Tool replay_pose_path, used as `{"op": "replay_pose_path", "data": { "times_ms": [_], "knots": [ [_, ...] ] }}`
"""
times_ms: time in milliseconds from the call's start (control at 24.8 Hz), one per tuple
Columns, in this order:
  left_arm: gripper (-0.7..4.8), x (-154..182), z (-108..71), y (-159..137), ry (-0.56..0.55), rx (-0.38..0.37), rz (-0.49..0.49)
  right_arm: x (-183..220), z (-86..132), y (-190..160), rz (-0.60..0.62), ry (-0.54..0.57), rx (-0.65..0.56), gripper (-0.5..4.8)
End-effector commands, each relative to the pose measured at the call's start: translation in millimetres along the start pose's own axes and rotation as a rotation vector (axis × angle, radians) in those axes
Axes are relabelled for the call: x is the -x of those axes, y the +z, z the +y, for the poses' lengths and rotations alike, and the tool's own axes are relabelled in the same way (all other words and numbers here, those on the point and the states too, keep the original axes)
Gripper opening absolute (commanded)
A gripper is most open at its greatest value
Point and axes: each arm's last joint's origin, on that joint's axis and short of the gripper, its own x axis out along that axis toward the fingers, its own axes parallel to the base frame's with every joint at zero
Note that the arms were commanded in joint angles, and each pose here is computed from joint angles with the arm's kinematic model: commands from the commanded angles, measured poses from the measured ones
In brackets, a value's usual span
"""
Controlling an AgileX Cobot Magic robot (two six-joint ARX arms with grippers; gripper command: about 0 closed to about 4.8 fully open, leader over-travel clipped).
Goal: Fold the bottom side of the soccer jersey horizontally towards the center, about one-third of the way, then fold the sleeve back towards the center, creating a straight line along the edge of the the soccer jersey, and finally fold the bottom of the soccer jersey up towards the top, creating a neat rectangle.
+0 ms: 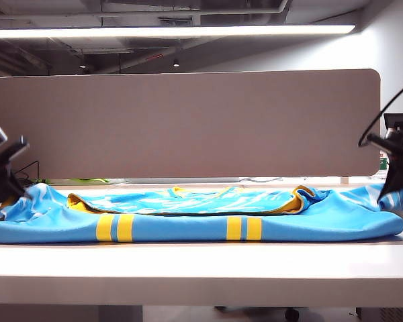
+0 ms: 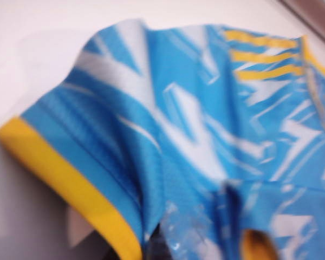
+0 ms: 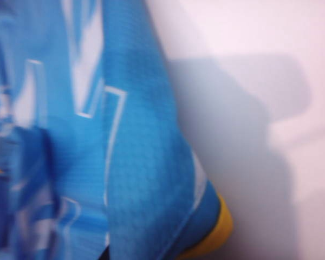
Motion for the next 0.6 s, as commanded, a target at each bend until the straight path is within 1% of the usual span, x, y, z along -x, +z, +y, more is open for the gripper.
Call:
{"op": "replay_pose_path", "data": {
  "times_ms": [40,121,161,202,242,323,403,444,524,605],
  "knots": [
    [-0.05,7.3,-28.7,14.8,-0.108,-0.09,-0.063,15.0,22.4,8.8,-0.066,0.076,0.07,0.08],
    [-0.05,14.7,-66.5,21.3,-0.214,-0.192,-0.083,24.3,53.4,8.2,-0.083,0.132,0.139,0.08],
    [-0.05,16.4,-79.0,21.5,-0.251,-0.221,-0.081,25.0,64.7,6.1,-0.077,0.154,0.161,0.08],
    [-0.05,17.6,-91.9,20.3,-0.286,-0.242,-0.073,24.5,77.6,2.4,-0.063,0.179,0.186,0.08],
    [-0.05,18.0,-99.1,18.8,-0.303,-0.25,-0.063,23.1,87.7,-1.4,-0.045,0.201,0.204,0.08],
    [-0.05,18.3,-121.9,10.4,-0.352,-0.266,-0.008,16.4,108.3,-13.1,0.014,0.232,0.256,0.08],
    [-0.05,15.7,-138.0,-1.1,-0.382,-0.287,0.06,8.7,127.7,-27.9,0.087,0.249,0.317,0.08],
    [-0.05,14.2,-145.9,-10.1,-0.387,-0.299,0.115,4.6,138.6,-37.8,0.132,0.246,0.359,0.08],
    [-0.05,10.6,-153.5,-25.2,-0.38,-0.313,0.21,-1.1,154.4,-53.7,0.193,0.212,0.437,0.09],
    [-0.05,7.9,-157.9,-41.5,-0.324,-0.334,0.307,-4.7,167.7,-68.8,0.25,0.169,0.516,0.24]
  ]
}}
